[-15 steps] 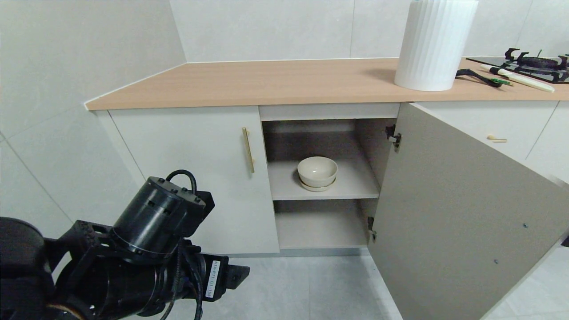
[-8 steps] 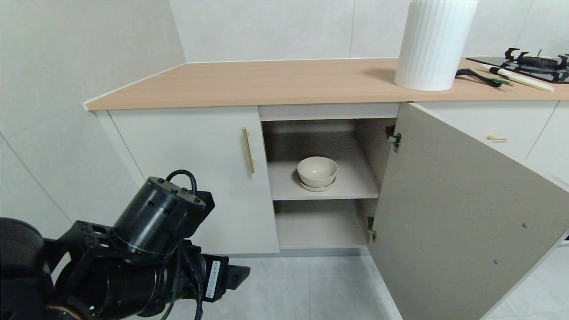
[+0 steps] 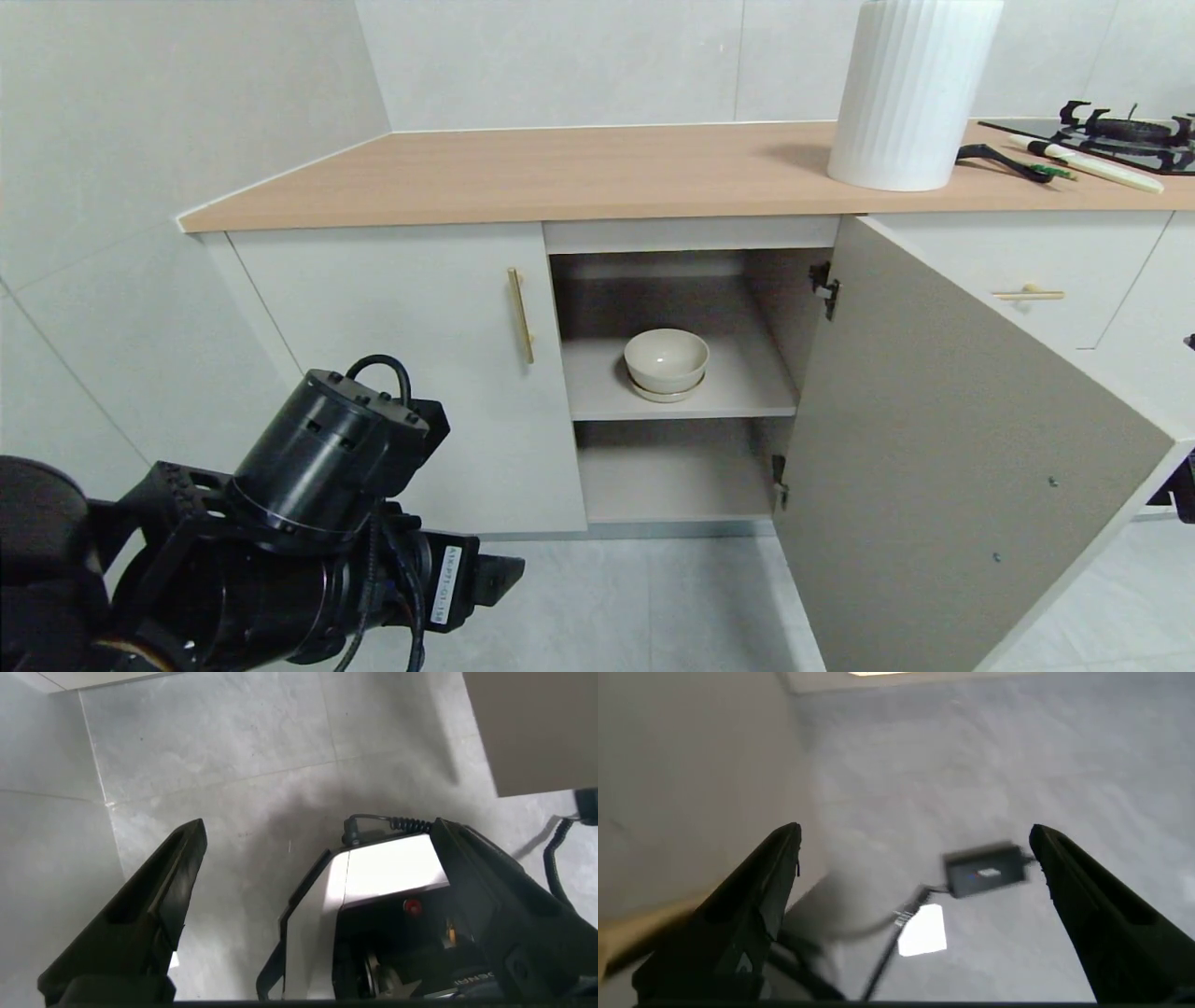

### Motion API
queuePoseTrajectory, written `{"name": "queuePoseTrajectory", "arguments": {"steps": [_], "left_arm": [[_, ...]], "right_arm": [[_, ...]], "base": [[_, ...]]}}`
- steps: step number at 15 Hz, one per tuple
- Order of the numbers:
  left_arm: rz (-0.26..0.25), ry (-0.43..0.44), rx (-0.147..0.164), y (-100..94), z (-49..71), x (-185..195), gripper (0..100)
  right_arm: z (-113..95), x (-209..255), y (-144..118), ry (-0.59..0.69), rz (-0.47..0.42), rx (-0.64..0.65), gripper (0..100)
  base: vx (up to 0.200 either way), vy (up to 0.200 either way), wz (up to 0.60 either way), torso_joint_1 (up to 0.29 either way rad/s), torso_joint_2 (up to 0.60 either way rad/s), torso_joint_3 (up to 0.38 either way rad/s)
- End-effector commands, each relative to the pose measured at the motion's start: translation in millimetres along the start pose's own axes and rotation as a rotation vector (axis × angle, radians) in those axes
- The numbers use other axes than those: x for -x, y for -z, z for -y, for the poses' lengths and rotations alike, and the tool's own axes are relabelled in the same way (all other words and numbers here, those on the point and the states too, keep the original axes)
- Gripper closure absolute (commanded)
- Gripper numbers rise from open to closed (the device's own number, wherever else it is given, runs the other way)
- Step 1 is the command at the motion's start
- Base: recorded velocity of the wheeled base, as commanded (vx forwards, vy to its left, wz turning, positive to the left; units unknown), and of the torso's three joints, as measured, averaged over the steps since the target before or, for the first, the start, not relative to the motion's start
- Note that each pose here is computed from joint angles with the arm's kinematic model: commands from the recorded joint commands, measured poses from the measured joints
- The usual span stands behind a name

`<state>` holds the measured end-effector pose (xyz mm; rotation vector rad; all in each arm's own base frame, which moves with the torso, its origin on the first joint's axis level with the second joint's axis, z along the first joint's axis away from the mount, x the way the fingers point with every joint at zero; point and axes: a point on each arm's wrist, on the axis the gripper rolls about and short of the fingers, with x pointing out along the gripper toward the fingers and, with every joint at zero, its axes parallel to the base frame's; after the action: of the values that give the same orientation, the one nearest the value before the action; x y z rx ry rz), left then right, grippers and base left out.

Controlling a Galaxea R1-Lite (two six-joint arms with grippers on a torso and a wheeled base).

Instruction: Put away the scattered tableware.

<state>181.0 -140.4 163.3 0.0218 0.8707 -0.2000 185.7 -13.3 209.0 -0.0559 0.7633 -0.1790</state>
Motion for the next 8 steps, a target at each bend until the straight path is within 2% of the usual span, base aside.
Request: {"name": "queuePoseTrajectory", "arguments": {"steps": [1, 8], "left_arm": [[0.002, 0.0, 0.001, -0.2, -0.2, 0, 0], [0.005, 0.001, 0.002, -0.7, -0.2, 1, 0]], "right_arm": [[-14, 2, 0, -0.054, 0.004, 0.008, 0], [-66, -9, 4, -0.235, 0.047, -0.039, 0]], "base": [[0.0, 0.0, 0.0, 0.0, 0.0, 0.0], [0.0, 0.0, 0.0, 0.0, 0.0, 0.0]]}}
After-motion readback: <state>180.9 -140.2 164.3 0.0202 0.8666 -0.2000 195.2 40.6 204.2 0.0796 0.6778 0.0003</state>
